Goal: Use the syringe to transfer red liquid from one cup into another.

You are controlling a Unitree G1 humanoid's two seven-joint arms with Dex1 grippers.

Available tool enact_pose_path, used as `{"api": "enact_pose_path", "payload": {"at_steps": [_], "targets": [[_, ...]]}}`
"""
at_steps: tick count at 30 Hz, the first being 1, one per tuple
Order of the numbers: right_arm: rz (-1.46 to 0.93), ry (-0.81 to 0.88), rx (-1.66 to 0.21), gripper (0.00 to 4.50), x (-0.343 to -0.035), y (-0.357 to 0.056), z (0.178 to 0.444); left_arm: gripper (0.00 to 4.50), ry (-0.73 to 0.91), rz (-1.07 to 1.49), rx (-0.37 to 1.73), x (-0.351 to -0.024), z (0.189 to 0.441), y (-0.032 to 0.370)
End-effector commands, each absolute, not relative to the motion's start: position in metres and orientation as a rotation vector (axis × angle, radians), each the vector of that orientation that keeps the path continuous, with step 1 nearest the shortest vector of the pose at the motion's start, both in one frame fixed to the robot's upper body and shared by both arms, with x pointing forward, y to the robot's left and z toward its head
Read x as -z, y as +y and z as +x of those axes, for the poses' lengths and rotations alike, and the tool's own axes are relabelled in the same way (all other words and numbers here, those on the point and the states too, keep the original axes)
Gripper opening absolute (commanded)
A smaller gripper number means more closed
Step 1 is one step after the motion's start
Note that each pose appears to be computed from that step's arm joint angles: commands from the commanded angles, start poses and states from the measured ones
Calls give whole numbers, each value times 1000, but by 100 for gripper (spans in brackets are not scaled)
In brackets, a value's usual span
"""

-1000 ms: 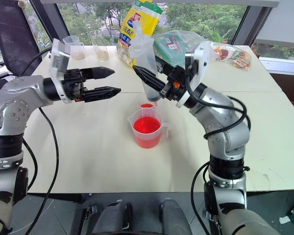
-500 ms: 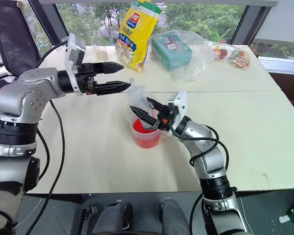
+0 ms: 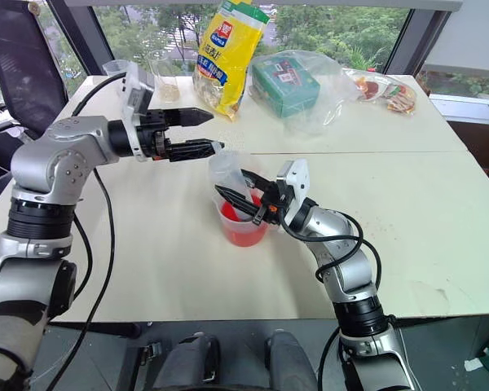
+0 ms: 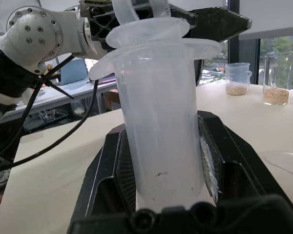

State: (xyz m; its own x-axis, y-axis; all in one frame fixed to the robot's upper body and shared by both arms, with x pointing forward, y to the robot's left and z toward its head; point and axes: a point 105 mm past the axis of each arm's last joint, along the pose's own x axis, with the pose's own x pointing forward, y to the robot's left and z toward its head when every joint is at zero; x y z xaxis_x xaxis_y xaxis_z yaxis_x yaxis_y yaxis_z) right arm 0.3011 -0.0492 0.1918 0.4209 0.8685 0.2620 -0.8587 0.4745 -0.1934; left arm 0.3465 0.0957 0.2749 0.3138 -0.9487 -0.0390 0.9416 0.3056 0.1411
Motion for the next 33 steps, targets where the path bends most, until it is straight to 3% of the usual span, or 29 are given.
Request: {"api": "enact_pose_path", "payload": {"at_steps": [1,9,28,31,33], "targets": [[-26,-387,-1055,139,-203,-52,306,450,-88,218,1295,-287,333,97],[-29,-364,-1050,139,-198,-55,312,450,-66,244,1279,-288,323,114],[-43,-337,-1097,139,-193,-51,304,450,-138,129,1283,-290,340,84],[-47,-335,-1098,139,-192,-51,303,364,-139,55,1315,-289,337,77],[-51,-331,-1098,139,-191,-50,304,264,-127,2,1343,-287,333,74]]}}
